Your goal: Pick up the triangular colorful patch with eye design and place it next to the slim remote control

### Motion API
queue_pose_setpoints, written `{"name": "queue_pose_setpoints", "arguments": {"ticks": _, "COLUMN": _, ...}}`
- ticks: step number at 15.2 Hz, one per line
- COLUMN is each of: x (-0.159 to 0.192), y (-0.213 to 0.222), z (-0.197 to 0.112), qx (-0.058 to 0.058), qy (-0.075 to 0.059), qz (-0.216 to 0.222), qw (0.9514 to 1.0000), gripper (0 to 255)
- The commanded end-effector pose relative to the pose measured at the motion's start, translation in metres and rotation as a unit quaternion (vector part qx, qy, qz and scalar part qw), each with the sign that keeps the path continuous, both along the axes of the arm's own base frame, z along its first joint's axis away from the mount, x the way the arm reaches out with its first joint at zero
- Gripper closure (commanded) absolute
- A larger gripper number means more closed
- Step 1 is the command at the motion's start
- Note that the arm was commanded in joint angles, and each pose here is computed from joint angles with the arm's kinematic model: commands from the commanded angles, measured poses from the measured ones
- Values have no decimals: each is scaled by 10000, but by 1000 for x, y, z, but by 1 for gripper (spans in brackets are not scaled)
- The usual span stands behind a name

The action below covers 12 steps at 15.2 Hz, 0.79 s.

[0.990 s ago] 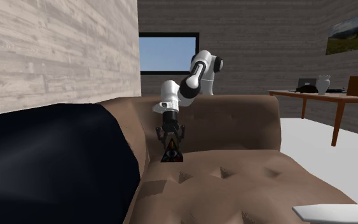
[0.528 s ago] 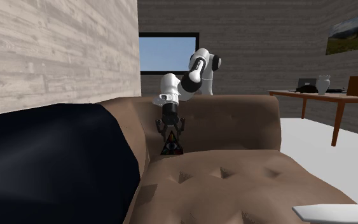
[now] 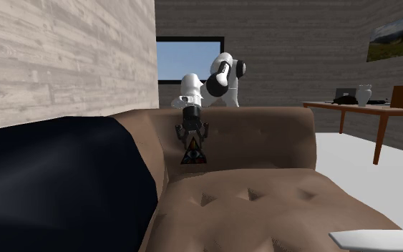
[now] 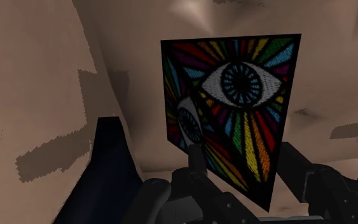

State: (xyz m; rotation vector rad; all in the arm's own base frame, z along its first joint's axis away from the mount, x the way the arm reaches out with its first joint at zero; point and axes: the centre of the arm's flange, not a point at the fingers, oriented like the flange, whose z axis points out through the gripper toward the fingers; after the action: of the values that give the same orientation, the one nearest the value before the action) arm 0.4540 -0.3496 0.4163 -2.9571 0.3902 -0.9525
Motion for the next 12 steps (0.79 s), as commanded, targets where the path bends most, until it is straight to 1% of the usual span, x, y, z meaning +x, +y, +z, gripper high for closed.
{"name": "queue_pose_setpoints", "arguments": {"ticks": 1, "x": 0, "y": 0, "z": 11, "qx": -3, "qy": 4, "qz": 0, "qw": 10000, "gripper": 255}}
{"name": "queue_pose_setpoints", "arguments": {"ticks": 11, "x": 0, "y": 0, "z": 64, "qx": -3, "qy": 4, "qz": 0, "qw": 10000, "gripper": 255}}
{"name": "queue_pose_setpoints", "arguments": {"ticks": 12, "x": 0, "y": 0, "z": 65, "qx": -3, "qy": 4, "qz": 0, "qw": 10000, "gripper": 255}}
